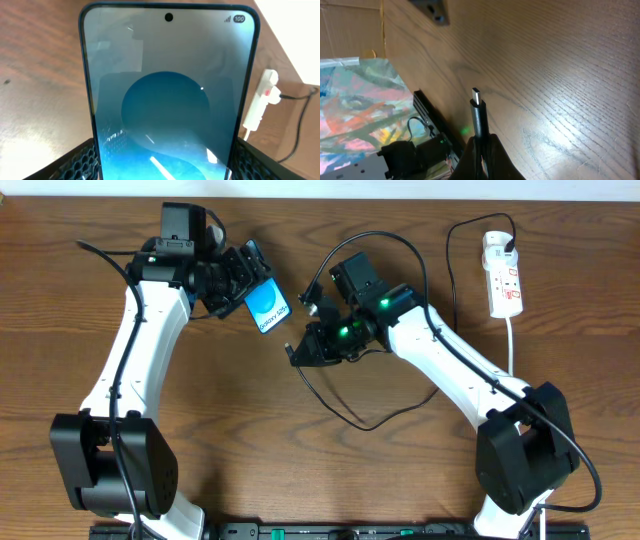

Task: Plug charger to phone and switch on socket
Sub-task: 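Carry the plug with the right gripper toward the phone's bottom port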

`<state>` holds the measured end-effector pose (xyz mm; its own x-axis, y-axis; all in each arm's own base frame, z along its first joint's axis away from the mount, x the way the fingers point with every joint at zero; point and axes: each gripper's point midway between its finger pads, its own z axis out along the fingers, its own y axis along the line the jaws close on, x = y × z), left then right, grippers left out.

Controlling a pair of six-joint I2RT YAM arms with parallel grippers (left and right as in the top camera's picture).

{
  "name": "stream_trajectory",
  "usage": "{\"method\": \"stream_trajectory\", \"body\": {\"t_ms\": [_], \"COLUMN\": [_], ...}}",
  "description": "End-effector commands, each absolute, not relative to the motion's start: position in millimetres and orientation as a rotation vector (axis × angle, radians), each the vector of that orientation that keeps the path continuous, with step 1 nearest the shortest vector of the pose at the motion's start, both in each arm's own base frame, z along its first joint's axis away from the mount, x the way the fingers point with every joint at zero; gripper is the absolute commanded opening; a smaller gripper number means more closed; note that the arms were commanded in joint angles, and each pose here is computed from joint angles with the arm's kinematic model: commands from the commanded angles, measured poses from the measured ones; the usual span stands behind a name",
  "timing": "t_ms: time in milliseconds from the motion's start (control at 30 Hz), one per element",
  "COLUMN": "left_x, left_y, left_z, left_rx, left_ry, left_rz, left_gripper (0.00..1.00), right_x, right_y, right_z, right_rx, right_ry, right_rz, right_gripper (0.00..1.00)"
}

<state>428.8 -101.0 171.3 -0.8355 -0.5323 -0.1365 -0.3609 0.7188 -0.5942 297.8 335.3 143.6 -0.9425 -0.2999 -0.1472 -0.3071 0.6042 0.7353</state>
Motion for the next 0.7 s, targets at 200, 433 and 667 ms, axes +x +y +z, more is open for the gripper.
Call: {"method": "stream_trajectory", "body": {"t_ms": [200, 433, 667], "left_x": [422, 419, 408], "left_y": [-89, -89, -88], "left_z": [174, 173, 168], "left_rx": [-0.819, -0.826, -0.854], "left_ry": [2.628, 2.638, 2.685], "left_rz": [-0.739, -0.736, -0.719], "left_gripper": [0.07, 0.07, 0.07], "right_x": [296, 293, 284], "right_y": [342, 344, 351], "right_z": [151, 154, 154], "right_rx": [-0.504, -0.521, -0.559], "right_ry": [2.8, 2.792, 2.794], "right_rz": [1.348, 1.385, 1.389], "right_gripper": [0.01, 0.01, 0.01]}}
